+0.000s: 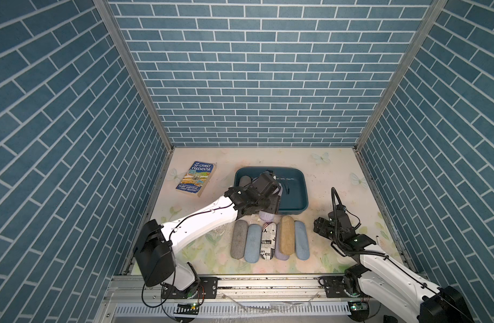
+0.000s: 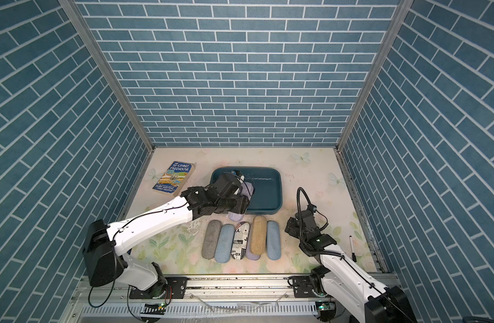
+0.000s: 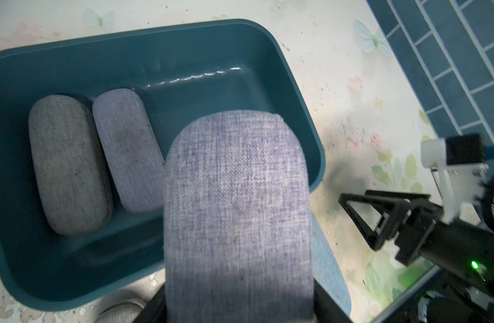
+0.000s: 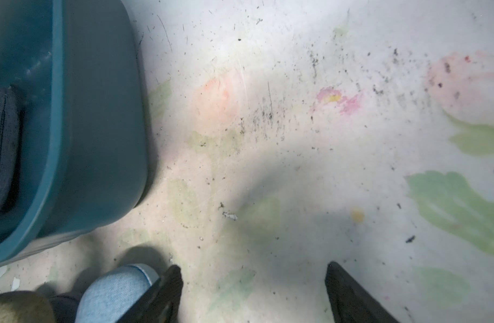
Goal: Put the glasses cases into the storage boxes
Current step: Pick up the glasses case, then place the glasses case in the storage box.
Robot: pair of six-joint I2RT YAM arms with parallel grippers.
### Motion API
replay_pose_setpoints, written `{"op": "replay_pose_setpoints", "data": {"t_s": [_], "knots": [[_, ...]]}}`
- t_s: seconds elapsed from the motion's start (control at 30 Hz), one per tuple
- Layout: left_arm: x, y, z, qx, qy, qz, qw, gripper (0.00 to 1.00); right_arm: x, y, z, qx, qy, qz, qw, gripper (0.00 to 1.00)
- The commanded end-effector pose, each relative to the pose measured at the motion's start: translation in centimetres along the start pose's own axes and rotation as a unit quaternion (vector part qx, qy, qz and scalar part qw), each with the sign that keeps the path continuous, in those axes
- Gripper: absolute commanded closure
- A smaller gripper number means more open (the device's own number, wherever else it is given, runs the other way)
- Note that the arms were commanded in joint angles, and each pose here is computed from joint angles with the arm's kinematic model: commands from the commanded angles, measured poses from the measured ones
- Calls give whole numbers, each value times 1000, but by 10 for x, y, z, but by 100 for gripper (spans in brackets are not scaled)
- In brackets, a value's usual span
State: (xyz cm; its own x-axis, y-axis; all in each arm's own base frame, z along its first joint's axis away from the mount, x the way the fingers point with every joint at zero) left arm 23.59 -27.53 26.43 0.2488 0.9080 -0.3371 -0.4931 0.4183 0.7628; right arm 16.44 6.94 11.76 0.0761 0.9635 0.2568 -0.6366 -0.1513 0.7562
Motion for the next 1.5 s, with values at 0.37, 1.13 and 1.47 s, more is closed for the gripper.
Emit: {"op": "replay_pose_setpoints", "data": {"t_s": [0.37, 1.13, 1.47], "knots": [[15, -107, 46, -35, 59, 109, 992, 34, 1, 8, 6, -14, -12, -6, 1000, 18], [34, -167, 51, -32, 81, 166, 982, 32, 1, 22, 14, -34, -7, -7, 999, 18], [39, -180, 47, -19, 85, 169, 982, 31, 0, 22, 12, -33, -8, -11, 999, 18]]}}
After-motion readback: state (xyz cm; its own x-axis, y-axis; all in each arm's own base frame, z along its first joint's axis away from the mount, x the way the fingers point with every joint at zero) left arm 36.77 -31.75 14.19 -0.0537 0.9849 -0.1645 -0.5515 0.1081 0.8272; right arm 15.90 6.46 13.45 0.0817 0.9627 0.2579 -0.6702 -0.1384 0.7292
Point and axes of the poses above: each gripper's point midway between its finger pads, its own y axis back along the fingers, its own x axis along the line the jaws close on, z = x × y, the point moved 10 cm from there along y, back along the fingers, and after that the axes turned 9 degrees about y, right-handed, at the moved point
